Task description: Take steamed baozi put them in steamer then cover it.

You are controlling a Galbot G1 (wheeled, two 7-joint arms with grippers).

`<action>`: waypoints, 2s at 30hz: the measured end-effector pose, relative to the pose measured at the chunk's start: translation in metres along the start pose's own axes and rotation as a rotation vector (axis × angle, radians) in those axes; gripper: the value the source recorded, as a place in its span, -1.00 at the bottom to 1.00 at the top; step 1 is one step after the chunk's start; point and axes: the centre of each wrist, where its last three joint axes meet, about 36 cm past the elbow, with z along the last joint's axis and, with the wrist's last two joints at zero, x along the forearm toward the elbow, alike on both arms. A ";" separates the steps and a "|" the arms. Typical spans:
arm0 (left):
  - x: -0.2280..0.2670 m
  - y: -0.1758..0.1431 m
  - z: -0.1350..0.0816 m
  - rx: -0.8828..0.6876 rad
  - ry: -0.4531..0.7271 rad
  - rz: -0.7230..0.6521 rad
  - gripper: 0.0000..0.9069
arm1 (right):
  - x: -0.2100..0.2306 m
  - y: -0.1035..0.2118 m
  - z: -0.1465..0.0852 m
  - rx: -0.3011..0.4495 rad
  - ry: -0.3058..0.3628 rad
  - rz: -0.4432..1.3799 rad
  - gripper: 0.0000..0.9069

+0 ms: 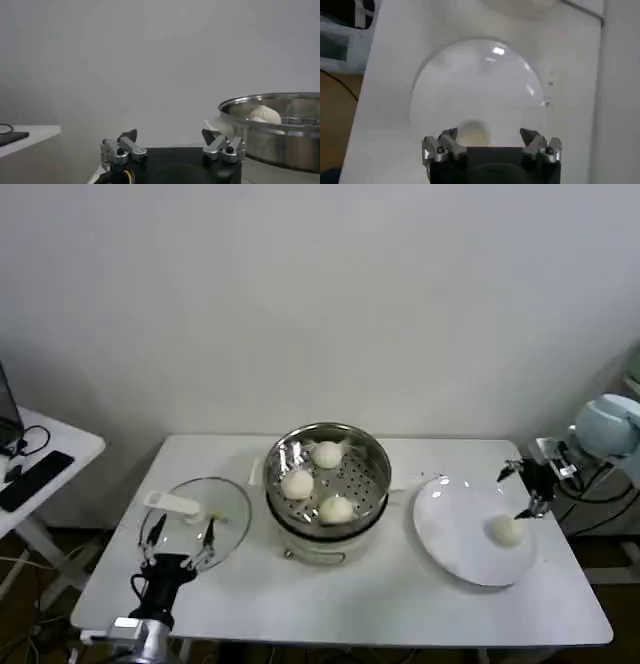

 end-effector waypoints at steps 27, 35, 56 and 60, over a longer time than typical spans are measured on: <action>-0.001 0.001 0.005 -0.009 0.014 -0.017 1.00 | -0.095 -0.005 0.050 -0.166 0.050 -0.075 1.00; -0.003 0.000 0.005 -0.016 0.013 -0.015 1.00 | -0.111 -0.009 0.046 -0.176 0.050 -0.096 1.00; -0.001 -0.001 0.007 -0.019 0.016 -0.015 1.00 | -0.122 -0.015 0.046 -0.199 0.052 -0.100 0.73; -0.001 -0.001 0.007 -0.020 0.015 -0.015 1.00 | -0.121 -0.016 0.046 -0.205 0.049 -0.096 0.73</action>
